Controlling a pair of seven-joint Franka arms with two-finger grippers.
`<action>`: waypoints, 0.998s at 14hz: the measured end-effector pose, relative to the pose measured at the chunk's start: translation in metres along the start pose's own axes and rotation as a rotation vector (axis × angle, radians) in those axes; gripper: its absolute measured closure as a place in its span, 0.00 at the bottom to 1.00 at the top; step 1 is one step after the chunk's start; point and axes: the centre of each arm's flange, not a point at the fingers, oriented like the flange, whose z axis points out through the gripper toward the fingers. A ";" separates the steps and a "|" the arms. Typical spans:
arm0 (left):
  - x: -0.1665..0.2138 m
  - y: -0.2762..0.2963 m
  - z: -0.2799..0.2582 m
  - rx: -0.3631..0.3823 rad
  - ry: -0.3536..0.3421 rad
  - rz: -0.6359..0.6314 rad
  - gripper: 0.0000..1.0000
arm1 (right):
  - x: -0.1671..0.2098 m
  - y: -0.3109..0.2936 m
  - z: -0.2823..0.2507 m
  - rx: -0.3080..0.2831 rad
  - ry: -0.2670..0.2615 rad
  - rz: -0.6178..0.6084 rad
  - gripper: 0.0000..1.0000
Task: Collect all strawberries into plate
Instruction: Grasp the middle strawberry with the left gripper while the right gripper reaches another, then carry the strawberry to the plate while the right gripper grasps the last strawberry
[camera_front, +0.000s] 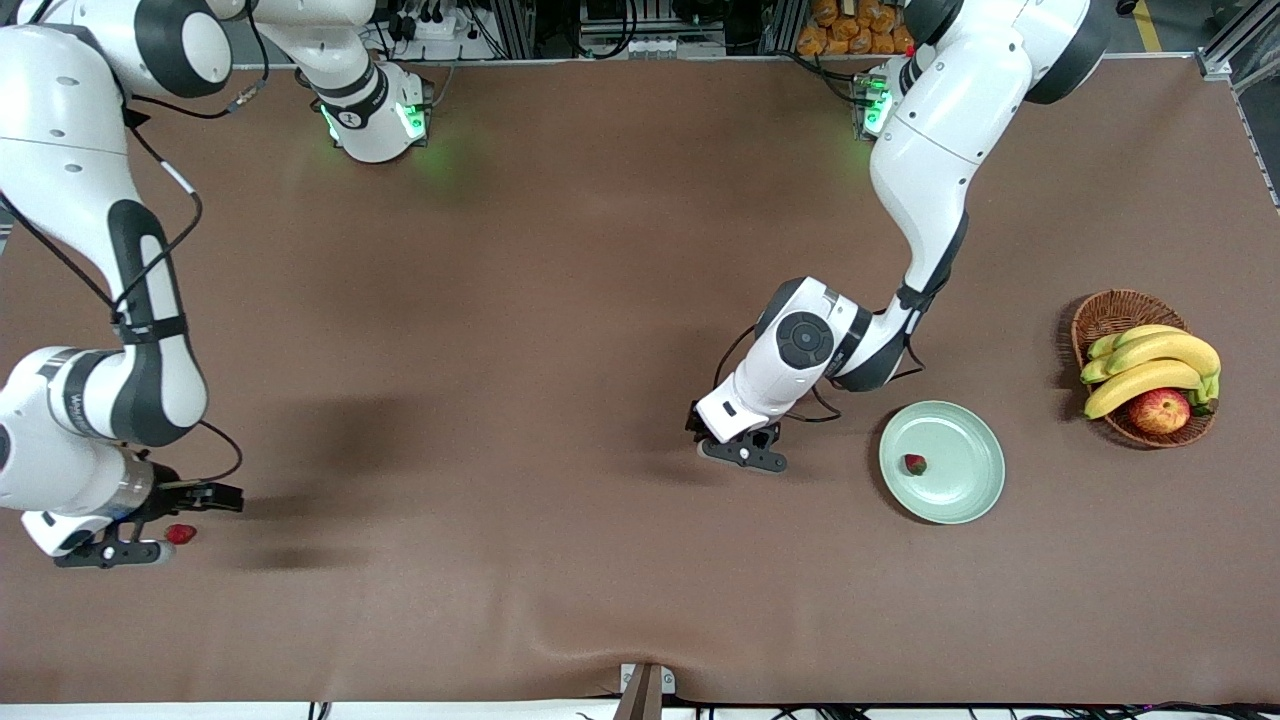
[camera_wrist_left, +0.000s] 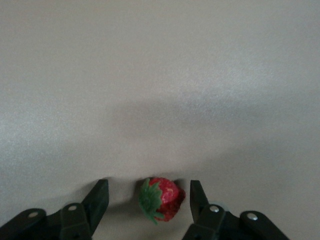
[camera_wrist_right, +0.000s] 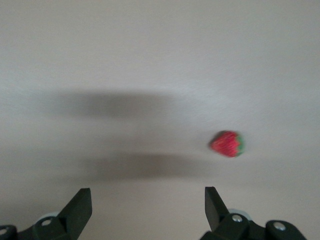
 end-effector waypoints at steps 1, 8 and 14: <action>0.000 0.001 0.000 -0.001 0.001 0.001 0.34 | -0.002 0.013 0.005 -0.019 0.026 -0.047 0.00; -0.001 0.006 0.000 -0.003 0.001 0.008 0.59 | -0.010 0.048 0.065 -0.078 0.124 -0.117 0.00; 0.008 -0.005 -0.005 0.006 0.018 0.012 0.65 | -0.017 0.060 0.081 -0.077 0.127 -0.077 0.00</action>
